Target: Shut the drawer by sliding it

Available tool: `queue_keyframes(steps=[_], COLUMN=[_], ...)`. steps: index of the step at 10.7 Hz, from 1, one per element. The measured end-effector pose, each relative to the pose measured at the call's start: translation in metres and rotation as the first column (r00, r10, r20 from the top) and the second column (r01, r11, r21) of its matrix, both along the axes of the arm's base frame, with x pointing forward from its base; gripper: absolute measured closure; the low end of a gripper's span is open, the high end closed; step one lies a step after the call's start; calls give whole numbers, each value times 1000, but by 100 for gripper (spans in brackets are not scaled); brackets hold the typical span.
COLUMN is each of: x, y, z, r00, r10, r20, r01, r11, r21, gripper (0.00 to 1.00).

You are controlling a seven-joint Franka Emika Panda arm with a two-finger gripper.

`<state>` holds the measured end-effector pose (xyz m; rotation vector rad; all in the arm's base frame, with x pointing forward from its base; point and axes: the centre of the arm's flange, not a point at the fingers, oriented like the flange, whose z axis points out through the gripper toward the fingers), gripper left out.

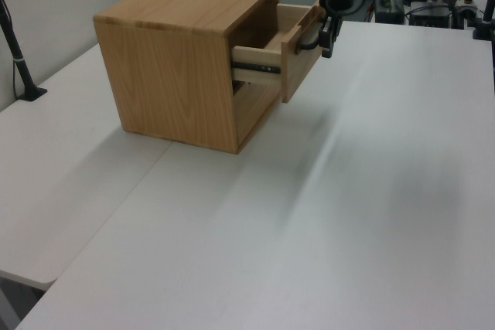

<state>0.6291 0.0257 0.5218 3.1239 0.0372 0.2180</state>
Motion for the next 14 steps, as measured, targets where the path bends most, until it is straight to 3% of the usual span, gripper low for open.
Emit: queue_keyframes(steps=[2, 7, 9, 11, 14], x=[9, 50, 65, 77, 80], y=[0, 4, 6, 6, 8], z=[-3, -15, -15, -14, -13], r00=[1000, 980, 957, 918, 902], r10=[-18, -35, -47, -63, -72], r20=[14, 197, 285, 392, 425], r01=[18, 31, 37, 46, 51], r11=[1000, 999, 999, 998, 997], r21=[1, 23, 40, 54, 62], gripper=[96, 96, 96, 96, 97])
